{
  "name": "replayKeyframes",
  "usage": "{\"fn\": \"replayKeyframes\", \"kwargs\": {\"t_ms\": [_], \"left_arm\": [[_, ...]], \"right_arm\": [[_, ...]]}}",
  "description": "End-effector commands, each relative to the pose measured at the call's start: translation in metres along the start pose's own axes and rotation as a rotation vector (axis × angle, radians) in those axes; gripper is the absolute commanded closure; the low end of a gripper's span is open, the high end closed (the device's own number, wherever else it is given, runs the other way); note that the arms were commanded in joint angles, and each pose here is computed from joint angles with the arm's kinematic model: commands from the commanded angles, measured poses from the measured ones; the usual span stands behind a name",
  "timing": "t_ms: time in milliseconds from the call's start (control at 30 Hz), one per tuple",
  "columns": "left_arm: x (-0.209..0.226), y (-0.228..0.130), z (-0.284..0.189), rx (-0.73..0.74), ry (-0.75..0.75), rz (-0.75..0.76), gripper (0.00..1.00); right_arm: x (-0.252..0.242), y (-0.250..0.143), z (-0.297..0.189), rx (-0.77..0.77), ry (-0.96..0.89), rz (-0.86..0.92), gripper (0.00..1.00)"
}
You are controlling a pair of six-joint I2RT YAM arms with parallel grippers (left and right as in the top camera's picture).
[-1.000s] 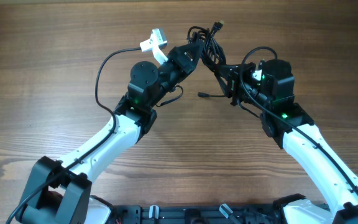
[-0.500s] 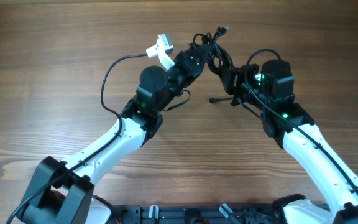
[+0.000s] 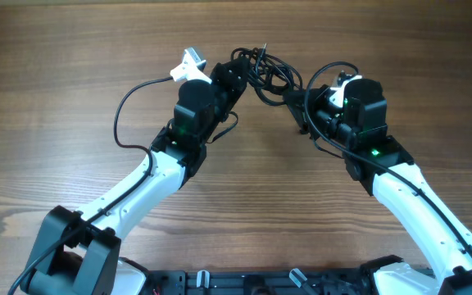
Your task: Untangle cables
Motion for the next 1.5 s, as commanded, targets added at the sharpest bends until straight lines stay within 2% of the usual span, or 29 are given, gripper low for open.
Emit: {"fn": "replayKeyframes", "kwargs": {"t_ms": [0,100,267,367,567,600,633,667,700,733,800,900,1000,1067,1100,1133,1333,1400,1467], "left_arm": [[-0.012,0.017,-0.003,-0.104,-0.036,-0.003,0.96],[-0.012,0.023,-0.003,-0.131,-0.036,-0.004,0.96],[-0.012,0.032,-0.004,-0.151,-0.036,-0.007,0.96],[-0.012,0.033,-0.004,-0.155,-0.036,-0.008,0.96],[-0.012,0.033,-0.004,-0.15,-0.035,0.019,0.96],[-0.013,0.032,-0.004,-0.142,-0.035,0.064,0.96],[-0.013,0.03,-0.004,-0.129,-0.034,0.081,0.96],[-0.013,0.029,-0.003,-0.119,-0.034,0.08,0.96],[-0.013,0.029,-0.003,-0.118,-0.035,0.079,0.96],[-0.013,0.029,-0.003,-0.118,-0.035,0.079,0.96],[-0.013,0.03,-0.003,-0.12,-0.035,0.082,0.96],[-0.013,0.027,-0.003,-0.096,-0.035,0.103,0.96],[-0.013,0.021,-0.003,-0.043,-0.038,0.104,0.96],[-0.015,0.015,-0.003,0.013,-0.053,0.106,0.96],[-0.017,0.01,-0.003,0.049,-0.063,0.107,0.96],[-0.017,0.007,-0.003,0.067,-0.064,0.108,0.96],[-0.019,-0.019,-0.004,0.165,-0.085,0.116,0.96],[-0.025,-0.028,-0.005,0.183,-0.114,0.12,0.96],[-0.028,-0.032,-0.006,0.193,-0.132,0.122,0.96]], "right_arm": [[0.01,-0.005,0.0,0.048,0.056,-0.12,0.96],[0.012,-0.008,0.0,0.072,0.078,-0.235,0.96],[0.017,-0.019,-0.002,0.143,0.17,-0.578,0.96],[0.018,-0.023,-0.003,0.159,0.206,-0.711,0.96],[0.015,-0.024,-0.003,0.162,0.197,-0.775,0.94],[0.013,-0.023,-0.003,0.159,0.181,-0.767,0.84],[0.011,-0.021,-0.003,0.152,0.159,-0.744,0.6],[0.01,-0.02,-0.002,0.146,0.146,-0.715,0.24],[0.009,-0.019,-0.002,0.141,0.136,-0.686,0.05],[0.009,-0.018,-0.002,0.136,0.123,-0.632,0.0],[0.009,-0.018,-0.002,0.14,0.12,-0.574,0.0],[0.011,-0.02,-0.002,0.165,0.123,-0.391,0.0],[0.013,-0.023,-0.003,0.211,0.112,-0.063,0.0],[0.014,-0.023,-0.003,0.217,0.107,0.069,0.11],[0.017,-0.021,-0.003,0.212,0.119,0.088,0.21],[0.021,-0.02,-0.003,0.204,0.136,0.093,0.25],[0.027,-0.012,-0.003,0.155,0.158,0.134,0.28],[0.027,-0.011,-0.003,0.147,0.155,0.145,0.37],[0.026,-0.01,-0.002,0.133,0.149,0.147,0.42]]}}
Point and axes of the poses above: each gripper's point midway between its finger pads, its own z axis out along the fingers, its own x axis along the line the jaws close on, y = z × x, the point moved 6 cm from there along -z, back along the fingers, and after that the axes turned 15 degrees about -z, right-handed, at the moved point
